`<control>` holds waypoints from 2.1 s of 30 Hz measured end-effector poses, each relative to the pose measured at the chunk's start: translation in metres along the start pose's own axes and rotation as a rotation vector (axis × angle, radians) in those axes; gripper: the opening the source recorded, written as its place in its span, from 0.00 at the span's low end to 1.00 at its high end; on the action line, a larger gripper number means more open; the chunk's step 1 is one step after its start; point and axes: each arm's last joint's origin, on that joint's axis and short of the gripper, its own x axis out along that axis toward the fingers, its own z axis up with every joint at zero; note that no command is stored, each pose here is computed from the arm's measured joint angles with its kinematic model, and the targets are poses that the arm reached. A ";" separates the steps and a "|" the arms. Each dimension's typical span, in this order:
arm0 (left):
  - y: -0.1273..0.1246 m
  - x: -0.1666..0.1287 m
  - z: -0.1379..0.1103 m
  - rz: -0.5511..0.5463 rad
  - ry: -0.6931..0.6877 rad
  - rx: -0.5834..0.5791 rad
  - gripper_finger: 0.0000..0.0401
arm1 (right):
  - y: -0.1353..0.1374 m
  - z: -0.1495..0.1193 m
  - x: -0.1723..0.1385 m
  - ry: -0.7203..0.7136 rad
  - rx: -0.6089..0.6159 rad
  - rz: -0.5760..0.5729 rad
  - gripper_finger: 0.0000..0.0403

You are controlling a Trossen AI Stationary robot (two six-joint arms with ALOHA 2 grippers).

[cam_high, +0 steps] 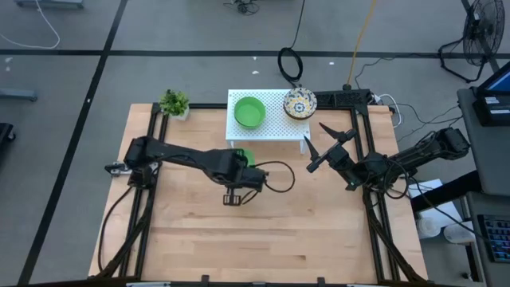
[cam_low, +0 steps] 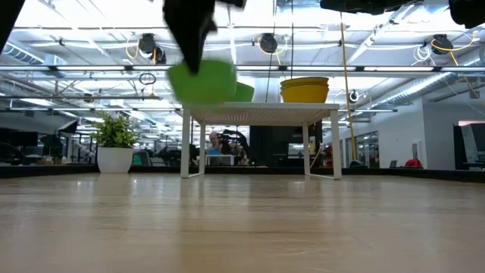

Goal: Pick & Place Mini bowls
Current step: Stack the green bowl on top of the green bowls on the shelf

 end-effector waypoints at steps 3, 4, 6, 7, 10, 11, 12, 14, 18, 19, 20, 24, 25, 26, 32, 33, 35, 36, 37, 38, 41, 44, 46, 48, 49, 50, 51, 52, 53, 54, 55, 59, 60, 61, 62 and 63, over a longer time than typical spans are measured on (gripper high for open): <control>0.007 -0.037 0.003 0.069 -0.089 0.042 0.01 | 0.000 0.000 0.000 0.000 0.000 0.000 0.68; 0.011 -0.049 0.003 0.105 -0.117 0.062 0.01 | 0.000 0.000 0.000 0.000 0.000 0.000 0.68; 0.022 -0.072 0.001 0.177 -0.168 0.090 0.01 | 0.000 0.000 0.000 0.000 0.000 0.000 0.68; 0.028 -0.082 0.001 0.203 -0.196 0.091 0.01 | 0.000 0.000 0.000 0.000 0.000 0.000 0.68; 0.053 -0.103 -0.001 0.244 -0.269 0.059 0.01 | 0.000 0.000 0.000 0.000 0.000 0.000 0.68; 0.062 -0.107 -0.002 0.253 -0.279 0.048 0.01 | 0.000 0.000 0.000 0.000 0.000 0.000 0.68; 0.072 -0.108 -0.003 0.263 -0.283 0.034 0.01 | 0.000 0.000 0.000 0.000 0.000 0.000 0.68; 0.092 -0.108 -0.005 0.271 -0.278 -0.001 0.01 | 0.000 0.000 0.000 0.000 0.000 0.000 0.68; 0.131 -0.097 -0.009 0.225 -0.254 -0.059 0.01 | 0.000 0.000 0.000 0.000 0.000 0.000 0.68; 0.140 -0.093 -0.008 0.211 -0.256 -0.074 0.01 | 0.000 0.000 0.000 0.000 0.000 0.000 0.68; 0.148 -0.090 -0.008 0.199 -0.264 -0.091 0.01 | 0.000 0.000 0.000 0.000 0.000 0.000 0.68; 0.177 -0.078 -0.006 0.155 -0.292 -0.140 0.01 | 0.000 0.000 0.000 0.000 -0.001 0.000 0.68; 0.183 -0.075 -0.005 0.141 -0.305 -0.143 0.01 | 0.000 0.000 0.000 0.000 -0.001 0.000 0.68; 0.188 -0.074 -0.006 0.118 -0.318 -0.147 0.01 | 0.000 0.000 0.000 0.000 0.000 0.000 0.68; 0.208 -0.059 -0.008 0.067 -0.310 -0.211 0.01 | 0.000 0.000 0.000 0.000 -0.001 0.000 0.68; 0.210 -0.056 -0.007 0.062 -0.310 -0.217 0.01 | 0.000 0.000 0.000 0.000 -0.002 0.000 0.68; 0.213 -0.053 -0.007 0.041 -0.305 -0.233 0.01 | 0.000 0.000 0.000 0.000 -0.002 0.000 0.68; 0.214 -0.051 -0.008 0.032 -0.292 -0.242 0.02 | 0.000 0.000 0.000 0.000 -0.001 0.000 0.68; 0.214 -0.048 -0.006 0.026 -0.287 -0.252 0.03 | 0.000 0.000 0.000 0.000 -0.001 0.000 0.68; 0.214 -0.047 -0.005 0.027 -0.292 -0.253 0.04 | 0.000 0.000 0.000 0.000 -0.002 0.000 0.68; 0.213 -0.046 -0.004 0.018 -0.282 -0.250 0.04 | 0.000 0.000 0.000 0.000 -0.001 0.000 0.68; 0.212 -0.046 -0.003 0.020 -0.293 -0.248 0.03 | 0.000 0.000 0.000 0.000 -0.002 0.000 0.68; 0.212 -0.046 -0.003 0.019 -0.289 -0.248 0.01 | 0.000 0.000 0.000 0.000 -0.001 0.000 0.68; 0.211 -0.046 -0.002 0.017 -0.290 -0.253 0.01 | 0.000 0.000 0.000 0.000 -0.002 0.000 0.68; 0.210 -0.046 -0.002 0.014 -0.289 -0.261 0.02 | 0.000 0.000 0.000 0.000 -0.002 0.000 0.68; 0.210 -0.046 -0.003 0.012 -0.287 -0.266 0.03 | 0.000 0.000 0.000 0.000 -0.002 0.000 0.68; 0.210 -0.046 -0.003 0.012 -0.285 -0.270 0.04 | 0.000 0.000 0.000 0.000 -0.002 0.000 0.68; 0.210 -0.046 -0.003 0.011 -0.285 -0.273 0.06 | 0.000 0.000 0.000 0.000 -0.003 0.000 0.68; 0.210 -0.046 -0.003 0.007 -0.286 -0.277 0.07 | 0.000 0.000 0.000 0.000 -0.003 0.000 0.68; 0.210 -0.046 -0.003 0.000 -0.289 -0.283 0.08 | 0.000 0.000 0.000 0.000 -0.002 0.000 0.68; 0.209 -0.046 -0.001 -0.012 -0.292 -0.279 0.09 | 0.000 0.000 0.000 0.000 -0.001 0.000 0.68; 0.205 -0.044 0.001 -0.047 -0.289 -0.270 0.09 | 0.000 0.000 0.000 0.000 -0.002 0.000 0.68; 0.204 -0.044 0.001 -0.048 -0.286 -0.270 0.08 | 0.000 0.000 0.000 0.000 -0.002 0.000 0.68; 0.204 -0.044 0.001 -0.047 -0.285 -0.270 0.07 | 0.000 0.000 0.000 0.000 -0.002 0.000 0.68; 0.204 -0.044 0.001 -0.046 -0.285 -0.270 0.06 | 0.000 0.000 0.000 0.000 -0.002 0.000 0.68; 0.204 -0.044 0.001 -0.045 -0.285 -0.270 0.05 | 0.000 0.000 0.000 0.000 -0.002 0.000 0.68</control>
